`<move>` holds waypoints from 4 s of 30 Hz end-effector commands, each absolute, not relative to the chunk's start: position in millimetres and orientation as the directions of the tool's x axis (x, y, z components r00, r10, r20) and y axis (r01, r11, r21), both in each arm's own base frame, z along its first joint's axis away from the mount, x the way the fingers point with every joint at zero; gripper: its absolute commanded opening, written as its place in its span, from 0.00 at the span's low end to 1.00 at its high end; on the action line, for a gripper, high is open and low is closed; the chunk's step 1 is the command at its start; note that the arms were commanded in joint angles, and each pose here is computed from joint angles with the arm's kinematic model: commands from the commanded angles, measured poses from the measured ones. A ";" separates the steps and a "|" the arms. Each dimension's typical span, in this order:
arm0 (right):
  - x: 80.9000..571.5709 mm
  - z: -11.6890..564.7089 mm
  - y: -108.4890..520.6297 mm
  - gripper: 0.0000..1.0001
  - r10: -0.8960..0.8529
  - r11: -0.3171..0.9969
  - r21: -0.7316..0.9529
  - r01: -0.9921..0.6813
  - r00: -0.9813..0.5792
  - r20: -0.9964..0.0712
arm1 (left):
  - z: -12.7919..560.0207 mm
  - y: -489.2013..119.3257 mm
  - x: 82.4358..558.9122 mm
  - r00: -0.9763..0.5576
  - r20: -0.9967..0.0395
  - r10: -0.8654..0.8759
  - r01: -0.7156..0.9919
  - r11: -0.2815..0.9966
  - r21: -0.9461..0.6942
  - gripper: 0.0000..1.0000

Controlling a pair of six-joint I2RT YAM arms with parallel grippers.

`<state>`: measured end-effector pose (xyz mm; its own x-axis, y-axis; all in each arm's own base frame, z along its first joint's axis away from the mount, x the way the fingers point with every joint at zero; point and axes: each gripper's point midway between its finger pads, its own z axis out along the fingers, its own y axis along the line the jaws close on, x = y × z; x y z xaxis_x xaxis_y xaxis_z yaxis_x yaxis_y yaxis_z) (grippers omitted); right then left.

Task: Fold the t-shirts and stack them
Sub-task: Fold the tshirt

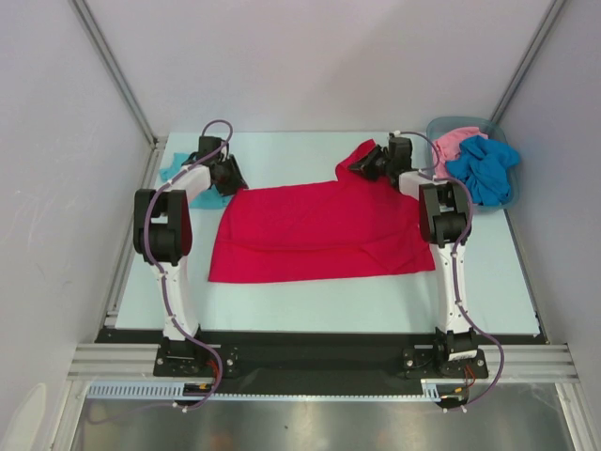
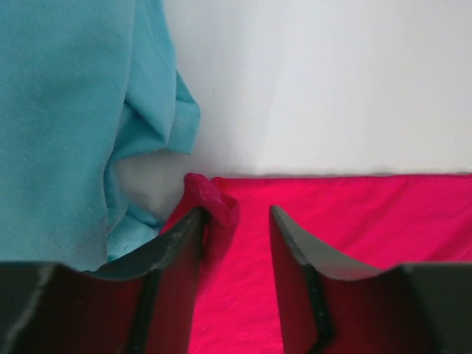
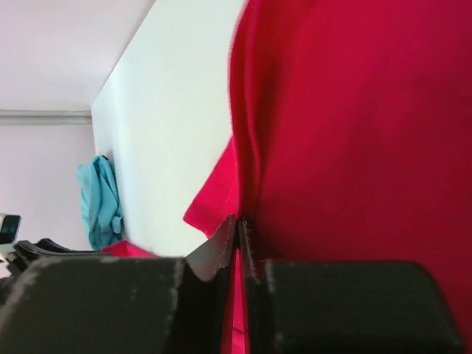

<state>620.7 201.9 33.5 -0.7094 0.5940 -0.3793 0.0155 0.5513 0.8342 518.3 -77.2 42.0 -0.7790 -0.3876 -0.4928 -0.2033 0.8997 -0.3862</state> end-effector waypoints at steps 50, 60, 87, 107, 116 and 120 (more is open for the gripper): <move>545.1 200.3 143.8 0.00 0.657 0.610 0.781 -0.137 -0.464 -0.594 | 159.9 -53.4 467.9 -0.586 -0.674 -0.451 -0.247 0.891 -0.381 0.00; 466.0 213.8 136.5 0.00 0.666 0.621 0.772 -0.135 -0.429 -0.611 | 158.2 -44.0 420.8 -0.581 -0.675 -0.455 -0.279 0.890 -0.360 0.00; 327.6 118.4 92.1 0.00 0.657 0.700 0.711 0.068 -0.453 -0.603 | 104.6 -46.5 355.5 -0.648 -0.562 -0.514 -0.368 0.858 -0.360 0.00; 328.5 119.4 78.4 0.00 0.715 0.665 0.735 0.134 -0.400 -0.574 | 78.6 -53.0 314.0 -0.668 -0.474 -0.574 -0.435 0.818 -0.377 0.00; 325.4 116.3 72.2 0.46 0.712 0.678 0.716 0.166 -0.391 -0.583 | 72.2 -56.2 314.4 -0.686 -0.452 -0.570 -0.434 0.819 -0.374 0.88; 324.8 117.4 71.7 0.47 0.714 0.676 0.718 0.166 -0.388 -0.582 | 77.9 -55.8 316.2 -0.671 -0.466 -0.576 -0.432 0.815 -0.386 0.93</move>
